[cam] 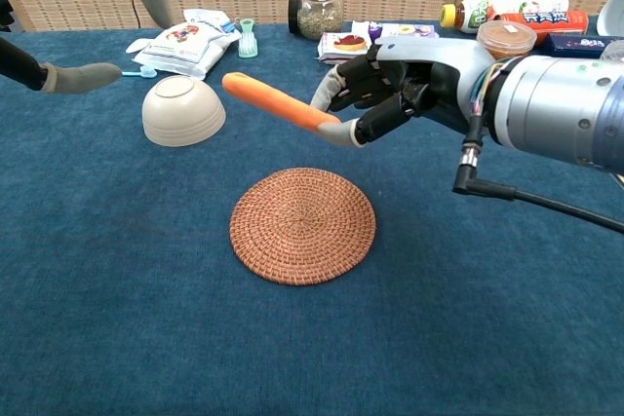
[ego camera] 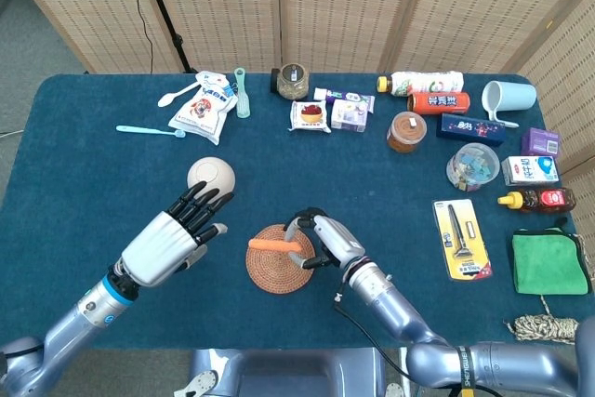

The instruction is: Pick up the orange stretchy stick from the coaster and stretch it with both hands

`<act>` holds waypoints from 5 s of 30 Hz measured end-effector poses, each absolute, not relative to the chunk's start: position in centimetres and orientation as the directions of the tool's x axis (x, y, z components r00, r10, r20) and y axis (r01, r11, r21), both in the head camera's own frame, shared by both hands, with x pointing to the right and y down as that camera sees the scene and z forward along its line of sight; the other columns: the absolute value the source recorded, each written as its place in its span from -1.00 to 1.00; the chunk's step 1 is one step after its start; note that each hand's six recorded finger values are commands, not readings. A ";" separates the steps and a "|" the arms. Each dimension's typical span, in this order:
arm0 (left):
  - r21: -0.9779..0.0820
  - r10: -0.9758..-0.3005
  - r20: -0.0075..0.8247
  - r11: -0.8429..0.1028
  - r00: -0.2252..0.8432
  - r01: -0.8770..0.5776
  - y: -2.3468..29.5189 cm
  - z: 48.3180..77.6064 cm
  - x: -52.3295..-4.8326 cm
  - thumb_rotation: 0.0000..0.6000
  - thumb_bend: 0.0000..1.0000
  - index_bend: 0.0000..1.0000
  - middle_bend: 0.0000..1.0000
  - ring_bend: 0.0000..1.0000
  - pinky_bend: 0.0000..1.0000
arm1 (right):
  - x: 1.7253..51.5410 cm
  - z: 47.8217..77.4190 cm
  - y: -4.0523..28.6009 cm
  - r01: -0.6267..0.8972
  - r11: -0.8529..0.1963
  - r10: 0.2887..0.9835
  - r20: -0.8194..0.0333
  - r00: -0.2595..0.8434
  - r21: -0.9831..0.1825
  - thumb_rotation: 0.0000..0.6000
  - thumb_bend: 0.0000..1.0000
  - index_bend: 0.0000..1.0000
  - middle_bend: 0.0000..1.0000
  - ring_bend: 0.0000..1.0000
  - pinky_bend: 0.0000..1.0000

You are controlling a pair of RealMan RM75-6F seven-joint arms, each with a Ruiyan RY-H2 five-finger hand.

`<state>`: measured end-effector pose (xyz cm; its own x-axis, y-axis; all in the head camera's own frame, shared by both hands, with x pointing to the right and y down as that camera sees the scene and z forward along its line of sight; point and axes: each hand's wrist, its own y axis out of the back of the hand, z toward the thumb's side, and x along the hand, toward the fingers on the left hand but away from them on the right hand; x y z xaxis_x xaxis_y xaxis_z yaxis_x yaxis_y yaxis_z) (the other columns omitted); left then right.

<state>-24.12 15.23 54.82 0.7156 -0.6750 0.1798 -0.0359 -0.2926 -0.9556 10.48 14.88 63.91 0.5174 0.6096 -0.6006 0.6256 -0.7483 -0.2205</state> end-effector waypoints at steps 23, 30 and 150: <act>-0.956 -0.662 0.117 -0.278 0.740 -0.098 15.7 56.8 -18.8 1.00 -0.38 -0.22 -0.89 -0.82 -1.00 | 9.3 63.4 14.5 0.663 -0.736 0.592 -0.601 0.537 -0.132 1.00 -0.12 0.37 -0.35 -0.70 -1.00; -0.952 -0.669 0.097 -0.279 0.737 -0.128 15.7 57.1 -17.2 1.00 -0.38 -0.13 -0.87 -0.80 -1.00 | 9.4 63.2 14.6 0.668 -0.738 0.575 -0.603 0.553 -0.092 1.00 -0.12 0.37 -0.35 -0.69 -1.00; -0.945 -0.865 -0.071 -0.101 0.496 -0.312 8.0 49.7 -26.5 1.00 -0.18 0.54 -0.54 -0.58 -1.00 | 15.3 66.4 15.8 0.654 -0.745 0.548 -0.680 0.487 -0.133 1.00 0.02 0.60 -0.15 -0.43 -0.95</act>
